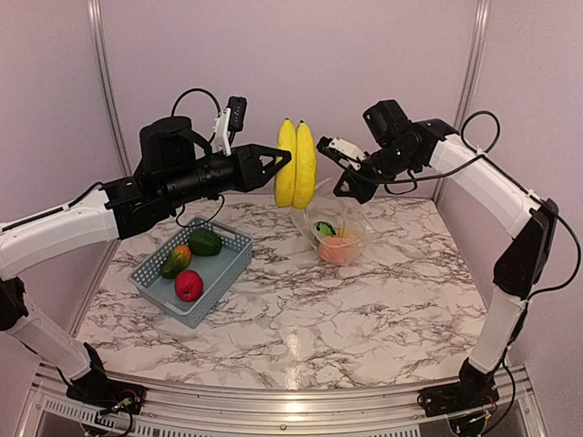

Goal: Place the food in the zip-top bag and seal the zipper
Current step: Place the fake fruit in the zipper food storage bag, then adjust the zipper food storage bag at the center of the board, then pick up the fake fruit from the bin.

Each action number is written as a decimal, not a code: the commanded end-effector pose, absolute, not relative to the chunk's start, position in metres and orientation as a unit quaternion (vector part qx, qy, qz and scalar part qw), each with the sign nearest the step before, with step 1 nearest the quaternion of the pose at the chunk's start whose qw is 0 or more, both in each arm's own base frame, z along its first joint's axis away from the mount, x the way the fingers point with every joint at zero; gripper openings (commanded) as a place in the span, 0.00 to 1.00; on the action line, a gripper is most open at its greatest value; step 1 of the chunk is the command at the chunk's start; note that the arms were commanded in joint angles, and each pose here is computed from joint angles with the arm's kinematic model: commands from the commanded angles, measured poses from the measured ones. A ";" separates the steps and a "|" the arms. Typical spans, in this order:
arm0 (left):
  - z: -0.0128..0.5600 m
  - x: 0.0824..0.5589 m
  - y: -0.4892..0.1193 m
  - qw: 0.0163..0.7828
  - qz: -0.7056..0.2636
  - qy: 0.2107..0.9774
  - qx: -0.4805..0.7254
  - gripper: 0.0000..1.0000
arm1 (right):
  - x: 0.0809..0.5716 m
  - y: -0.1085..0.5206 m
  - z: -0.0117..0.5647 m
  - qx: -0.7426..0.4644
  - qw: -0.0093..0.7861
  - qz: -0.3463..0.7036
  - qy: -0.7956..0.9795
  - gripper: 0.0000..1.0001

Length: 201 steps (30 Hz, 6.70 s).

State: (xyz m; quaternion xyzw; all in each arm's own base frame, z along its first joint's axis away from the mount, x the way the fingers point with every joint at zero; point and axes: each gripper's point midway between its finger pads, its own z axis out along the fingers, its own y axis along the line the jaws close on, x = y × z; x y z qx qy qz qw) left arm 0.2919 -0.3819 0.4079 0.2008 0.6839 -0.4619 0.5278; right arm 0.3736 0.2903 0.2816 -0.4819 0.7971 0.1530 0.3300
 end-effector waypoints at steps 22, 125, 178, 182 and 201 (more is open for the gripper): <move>0.376 0.325 -0.440 0.539 -0.553 0.624 0.120 0.00 | 0.392 0.282 0.323 -0.413 0.352 0.192 0.818 0.00; 0.289 0.412 -0.491 0.326 -0.433 0.839 -0.044 0.00 | 0.448 0.225 0.331 -0.320 0.407 0.072 0.852 0.00; 0.197 0.232 -0.163 0.262 -0.085 0.961 -0.005 0.81 | 0.392 0.275 0.298 -0.454 0.332 0.200 0.802 0.00; 0.178 0.216 -0.153 0.228 -0.070 0.971 -0.003 0.82 | 0.388 0.279 0.296 -0.461 0.331 0.190 0.801 0.00; 0.136 0.243 -0.161 0.141 -0.074 0.987 0.016 0.78 | 0.380 0.282 0.291 -0.470 0.328 0.172 0.801 0.00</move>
